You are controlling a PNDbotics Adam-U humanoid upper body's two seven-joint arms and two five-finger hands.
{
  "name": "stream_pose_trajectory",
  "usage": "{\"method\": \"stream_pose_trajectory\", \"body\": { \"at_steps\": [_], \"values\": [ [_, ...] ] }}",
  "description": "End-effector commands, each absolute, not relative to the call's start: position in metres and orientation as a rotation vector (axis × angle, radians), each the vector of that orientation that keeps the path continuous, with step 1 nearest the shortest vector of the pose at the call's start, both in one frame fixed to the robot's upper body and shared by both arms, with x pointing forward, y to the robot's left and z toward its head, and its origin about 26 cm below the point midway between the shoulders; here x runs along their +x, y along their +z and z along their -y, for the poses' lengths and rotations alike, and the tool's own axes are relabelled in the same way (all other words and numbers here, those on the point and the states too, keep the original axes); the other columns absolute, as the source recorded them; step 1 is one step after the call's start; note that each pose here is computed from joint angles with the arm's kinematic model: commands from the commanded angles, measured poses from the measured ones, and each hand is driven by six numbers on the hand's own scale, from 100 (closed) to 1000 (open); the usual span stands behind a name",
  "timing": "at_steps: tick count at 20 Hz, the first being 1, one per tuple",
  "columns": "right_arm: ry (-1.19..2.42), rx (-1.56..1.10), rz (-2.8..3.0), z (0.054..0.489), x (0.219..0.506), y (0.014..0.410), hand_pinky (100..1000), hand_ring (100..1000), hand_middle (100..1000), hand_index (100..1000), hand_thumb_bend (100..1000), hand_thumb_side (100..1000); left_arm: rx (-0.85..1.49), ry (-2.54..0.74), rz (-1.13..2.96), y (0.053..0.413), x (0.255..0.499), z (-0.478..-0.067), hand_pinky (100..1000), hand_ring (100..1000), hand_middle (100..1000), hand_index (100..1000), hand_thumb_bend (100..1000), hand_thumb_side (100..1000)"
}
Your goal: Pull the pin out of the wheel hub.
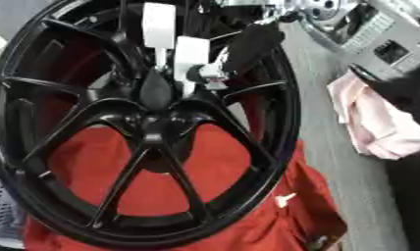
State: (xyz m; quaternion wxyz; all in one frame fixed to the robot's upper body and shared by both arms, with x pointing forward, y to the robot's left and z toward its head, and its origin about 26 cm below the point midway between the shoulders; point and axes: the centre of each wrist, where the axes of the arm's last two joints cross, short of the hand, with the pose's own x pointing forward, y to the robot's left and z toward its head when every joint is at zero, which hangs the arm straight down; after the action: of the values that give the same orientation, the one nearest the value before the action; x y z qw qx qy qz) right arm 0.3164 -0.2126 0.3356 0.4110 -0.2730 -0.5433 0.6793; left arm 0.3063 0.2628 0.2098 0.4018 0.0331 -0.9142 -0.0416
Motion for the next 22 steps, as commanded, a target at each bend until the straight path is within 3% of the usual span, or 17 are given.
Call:
{"method": "stream_pose_trajectory", "body": {
  "at_steps": [1, 12, 22],
  "values": [
    [1.696, -0.705, 1.366, 0.215, 0.316, 0.343, 840, 875, 690, 784, 408, 514, 0.075, -0.114, 2.34, 0.218, 0.304, -0.262, 834, 701, 621, 849, 104, 823],
    [1.639, -0.653, 1.407, 0.217, 0.31, 0.34, 820, 826, 569, 664, 294, 454, 0.072, -0.114, 2.342, 0.218, 0.304, -0.261, 835, 701, 622, 848, 104, 822],
    [1.597, -0.557, 1.443, 0.216, 0.299, 0.342, 761, 717, 453, 531, 121, 169, 0.07, -0.113, 2.338, 0.217, 0.304, -0.261, 837, 701, 622, 847, 105, 823]
  ]
}}
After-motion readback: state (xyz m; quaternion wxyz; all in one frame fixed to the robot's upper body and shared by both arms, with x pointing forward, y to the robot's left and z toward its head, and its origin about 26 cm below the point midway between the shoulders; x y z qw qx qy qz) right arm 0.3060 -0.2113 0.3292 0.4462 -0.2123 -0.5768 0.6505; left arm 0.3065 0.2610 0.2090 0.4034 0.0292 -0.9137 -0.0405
